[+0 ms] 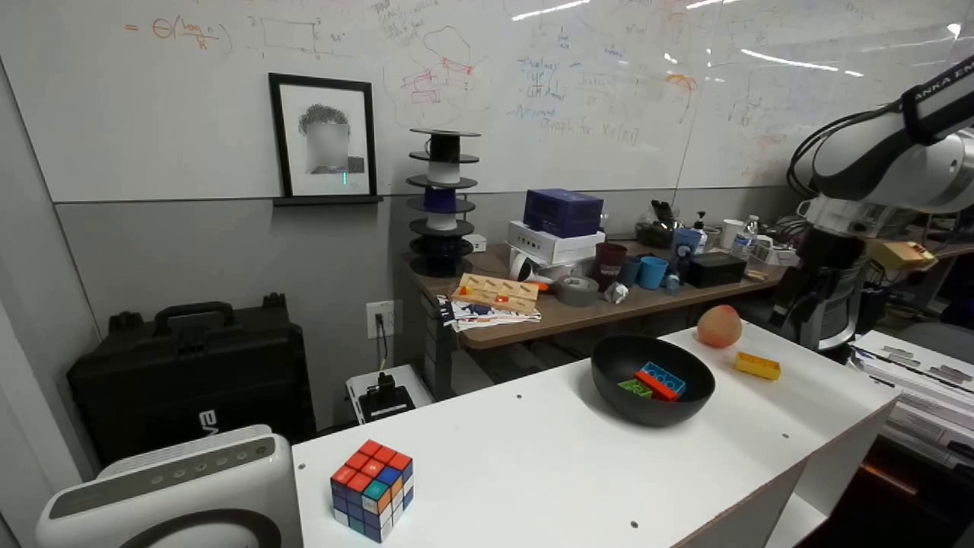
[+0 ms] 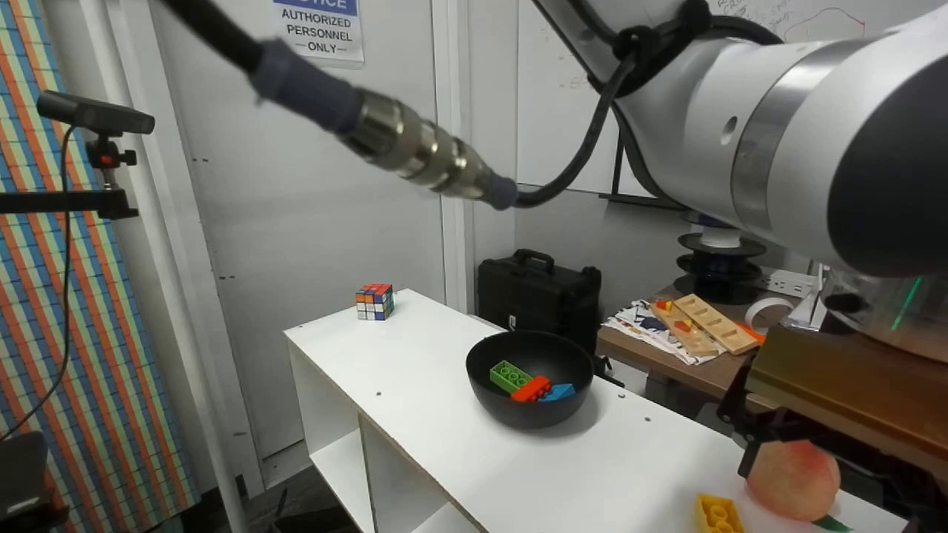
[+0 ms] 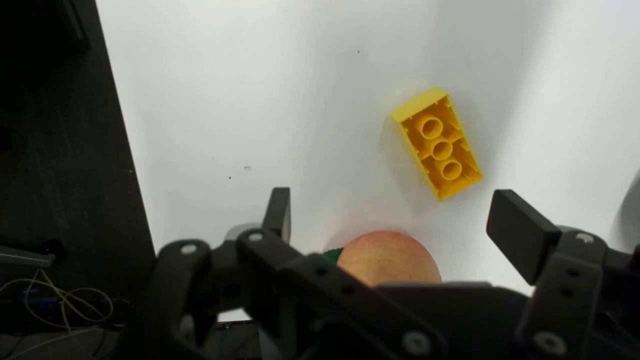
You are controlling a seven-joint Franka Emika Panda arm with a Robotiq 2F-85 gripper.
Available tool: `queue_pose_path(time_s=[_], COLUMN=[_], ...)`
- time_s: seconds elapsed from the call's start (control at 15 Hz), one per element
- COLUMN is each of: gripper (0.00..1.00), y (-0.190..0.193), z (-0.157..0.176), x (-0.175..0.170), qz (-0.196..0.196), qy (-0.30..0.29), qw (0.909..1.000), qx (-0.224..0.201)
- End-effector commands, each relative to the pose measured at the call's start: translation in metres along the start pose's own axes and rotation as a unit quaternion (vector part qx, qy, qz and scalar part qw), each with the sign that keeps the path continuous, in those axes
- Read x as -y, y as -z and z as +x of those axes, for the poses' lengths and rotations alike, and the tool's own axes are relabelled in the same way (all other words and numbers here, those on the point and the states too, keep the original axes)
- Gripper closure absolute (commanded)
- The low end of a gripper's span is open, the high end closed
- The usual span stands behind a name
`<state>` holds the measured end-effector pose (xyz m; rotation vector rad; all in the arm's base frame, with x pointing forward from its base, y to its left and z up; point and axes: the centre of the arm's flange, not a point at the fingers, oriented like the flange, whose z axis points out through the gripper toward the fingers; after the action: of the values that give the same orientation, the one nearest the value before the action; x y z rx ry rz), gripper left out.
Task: Pick up the green, yellow, blue and red objects and put them in the bowl
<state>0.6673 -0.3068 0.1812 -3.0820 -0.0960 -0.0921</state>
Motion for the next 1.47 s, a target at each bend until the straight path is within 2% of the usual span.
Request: queue_pose_path(time_s=[0.0, 0.13, 0.33, 0.67, 0.93, 1.0, 1.07, 1.13, 1.4], gripper=[0.00, 0.00, 0.00, 0.00, 0.00, 0.25, 0.26, 0.32, 0.64], y=[0.003, -0.002, -0.019, -0.066, -0.093, -0.097, -0.101, -0.097, -0.071], z=[0.002, 0.009, 0.022, 0.029, 0.020, 0.020, 0.019, 0.019, 0.001], x=[0.009, 0.019, 0.044, 0.075, 0.075, 0.077, 0.075, 0.079, 0.100], qz=[-0.010, -0.022, -0.041, -0.061, -0.070, -0.071, -0.076, -0.083, -0.112], qy=[0.005, 0.039, 0.121, 0.232, 0.267, 0.272, 0.276, 0.278, 0.292], qw=[0.9999, 0.9989, 0.9903, 0.9648, 0.9514, 0.9496, 0.9480, 0.9469, 0.9400], qx=[0.000, 0.015, 0.055, 0.109, 0.136, 0.140, 0.139, 0.139, 0.137])
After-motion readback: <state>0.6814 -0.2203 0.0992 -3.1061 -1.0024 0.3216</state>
